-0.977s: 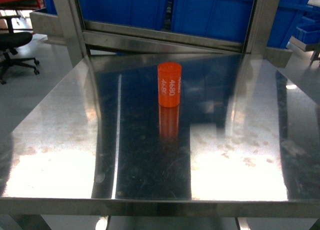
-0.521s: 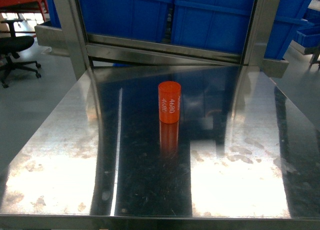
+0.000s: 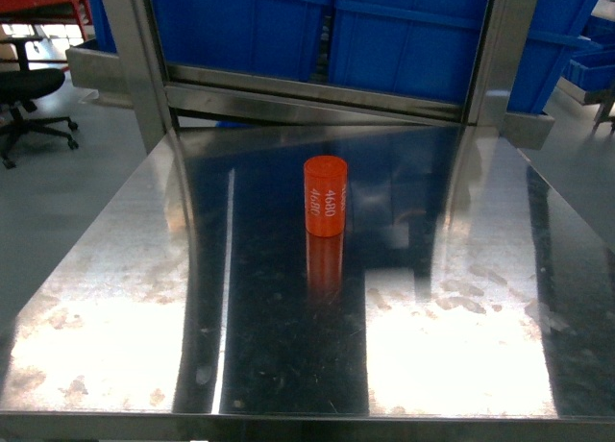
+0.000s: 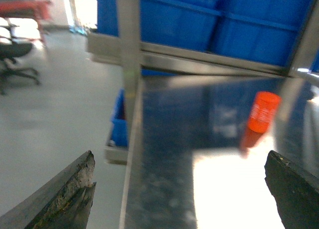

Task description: Pick capacitor and pack into box

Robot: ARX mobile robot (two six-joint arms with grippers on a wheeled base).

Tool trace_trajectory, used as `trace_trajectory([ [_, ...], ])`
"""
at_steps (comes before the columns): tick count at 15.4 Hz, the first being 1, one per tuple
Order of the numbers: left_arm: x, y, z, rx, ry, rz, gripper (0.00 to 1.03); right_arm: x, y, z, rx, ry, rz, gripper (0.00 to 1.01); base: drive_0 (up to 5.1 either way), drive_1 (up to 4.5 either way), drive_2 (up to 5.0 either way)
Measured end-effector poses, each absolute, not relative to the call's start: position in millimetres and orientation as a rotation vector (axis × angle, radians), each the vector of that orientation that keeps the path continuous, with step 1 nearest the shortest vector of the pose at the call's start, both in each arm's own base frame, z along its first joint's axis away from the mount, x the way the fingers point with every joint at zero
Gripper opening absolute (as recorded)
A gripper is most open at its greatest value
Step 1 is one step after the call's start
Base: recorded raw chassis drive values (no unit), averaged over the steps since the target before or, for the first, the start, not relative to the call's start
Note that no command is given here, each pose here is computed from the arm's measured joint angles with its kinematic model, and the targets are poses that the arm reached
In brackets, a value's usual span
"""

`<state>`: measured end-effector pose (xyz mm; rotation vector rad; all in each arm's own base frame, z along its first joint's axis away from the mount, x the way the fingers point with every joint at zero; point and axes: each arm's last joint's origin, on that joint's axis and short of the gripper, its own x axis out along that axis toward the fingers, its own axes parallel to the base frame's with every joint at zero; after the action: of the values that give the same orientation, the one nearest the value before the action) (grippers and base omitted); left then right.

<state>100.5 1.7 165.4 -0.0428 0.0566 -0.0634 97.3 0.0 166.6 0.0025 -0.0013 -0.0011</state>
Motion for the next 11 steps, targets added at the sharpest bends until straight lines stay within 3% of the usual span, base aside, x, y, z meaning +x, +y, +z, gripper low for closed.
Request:
trace_trajectory([
  [3, 139, 3, 178, -0.078, 0.062, -0.084, 0.98, 97, 0, 167, 0.002, -0.002, 0.0, 0.98, 0.0, 0.0, 0.0],
  [6, 215, -19, 208, -0.071, -0.033, -0.16, 0.98, 97, 0, 167, 0.002, -0.001, 0.0, 0.98, 0.0, 0.0, 0.0],
  [7, 252, -34, 206, -0.072, -0.028, -0.185, 0.98, 97, 0, 167, 0.002, -0.002, 0.0, 0.98, 0.0, 0.0, 0.0],
  [9, 314, -71, 175, -0.061, 0.117, -0.247, 0.98, 97, 0, 167, 0.002, -0.002, 0.0, 0.98, 0.0, 0.0, 0.0],
  [11, 355, -103, 155, -0.053, 0.181, -0.286, 0.98, 97, 0, 167, 0.002, -0.002, 0.0, 0.98, 0.0, 0.0, 0.0],
])
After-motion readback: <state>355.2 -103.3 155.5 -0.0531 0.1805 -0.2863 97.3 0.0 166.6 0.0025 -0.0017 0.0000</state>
